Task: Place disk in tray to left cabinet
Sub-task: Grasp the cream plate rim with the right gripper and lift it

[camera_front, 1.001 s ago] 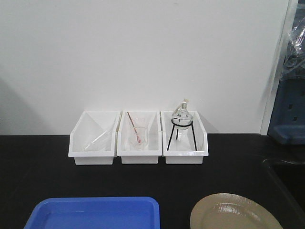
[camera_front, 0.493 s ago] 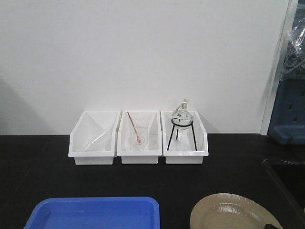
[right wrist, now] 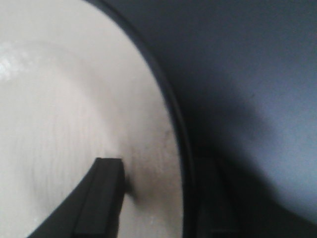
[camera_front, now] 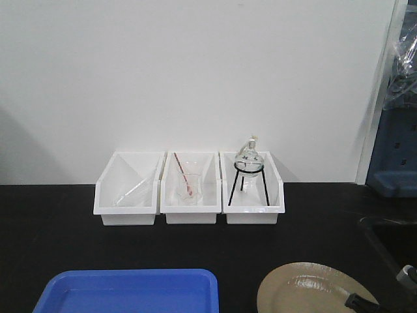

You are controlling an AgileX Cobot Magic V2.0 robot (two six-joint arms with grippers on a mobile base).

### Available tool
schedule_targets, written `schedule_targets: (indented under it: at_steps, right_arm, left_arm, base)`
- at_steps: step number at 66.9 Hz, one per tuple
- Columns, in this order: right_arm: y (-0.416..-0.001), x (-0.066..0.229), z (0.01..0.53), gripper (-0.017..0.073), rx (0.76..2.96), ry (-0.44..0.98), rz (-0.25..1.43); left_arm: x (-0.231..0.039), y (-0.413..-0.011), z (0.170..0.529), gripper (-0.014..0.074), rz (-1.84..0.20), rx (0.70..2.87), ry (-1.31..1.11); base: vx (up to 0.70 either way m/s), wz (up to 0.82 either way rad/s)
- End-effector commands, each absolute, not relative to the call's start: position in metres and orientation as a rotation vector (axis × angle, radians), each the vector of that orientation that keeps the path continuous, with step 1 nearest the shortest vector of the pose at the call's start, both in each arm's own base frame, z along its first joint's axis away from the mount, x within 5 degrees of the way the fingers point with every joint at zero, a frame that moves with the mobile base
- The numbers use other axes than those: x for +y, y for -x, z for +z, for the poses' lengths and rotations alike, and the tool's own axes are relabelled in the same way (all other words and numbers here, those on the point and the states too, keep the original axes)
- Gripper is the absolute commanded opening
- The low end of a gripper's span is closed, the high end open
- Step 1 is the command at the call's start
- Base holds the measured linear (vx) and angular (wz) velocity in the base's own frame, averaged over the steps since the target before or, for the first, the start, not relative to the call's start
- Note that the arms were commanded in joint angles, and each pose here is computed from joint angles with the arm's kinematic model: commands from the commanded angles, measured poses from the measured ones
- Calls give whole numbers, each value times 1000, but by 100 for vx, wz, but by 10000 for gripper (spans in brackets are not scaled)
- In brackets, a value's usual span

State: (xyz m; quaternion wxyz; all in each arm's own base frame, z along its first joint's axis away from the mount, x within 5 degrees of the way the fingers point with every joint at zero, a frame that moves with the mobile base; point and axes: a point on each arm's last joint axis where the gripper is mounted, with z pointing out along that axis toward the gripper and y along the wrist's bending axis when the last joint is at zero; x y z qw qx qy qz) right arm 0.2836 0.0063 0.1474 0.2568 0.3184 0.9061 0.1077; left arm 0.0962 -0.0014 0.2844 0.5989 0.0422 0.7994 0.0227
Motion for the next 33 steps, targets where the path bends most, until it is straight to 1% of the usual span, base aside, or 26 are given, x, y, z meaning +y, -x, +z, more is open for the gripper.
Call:
schedule_targets:
  at_steps: [1, 5, 22, 33]
  right_arm:
    - [-296, 4, 163, 248, 2369, -822, 310]
    - [-297, 4, 164, 185, 2369, -810, 308]
    - [-307, 5, 176, -15, 2361, -803, 321]
    - [-313, 6, 197, -10, 2332, -787, 343]
  left_arm:
    - [-2, -99, 301, 325, 50, 1753, -100]
    - [-2, -99, 301, 325, 50, 1753, -100]
    - [-2, -99, 301, 325, 50, 1753, -100]
    - [-2, -99, 301, 325, 50, 1753, -100]
  base:
    - [0, 0]
    - [0, 0]
    - [0, 0]
    - [0, 0]
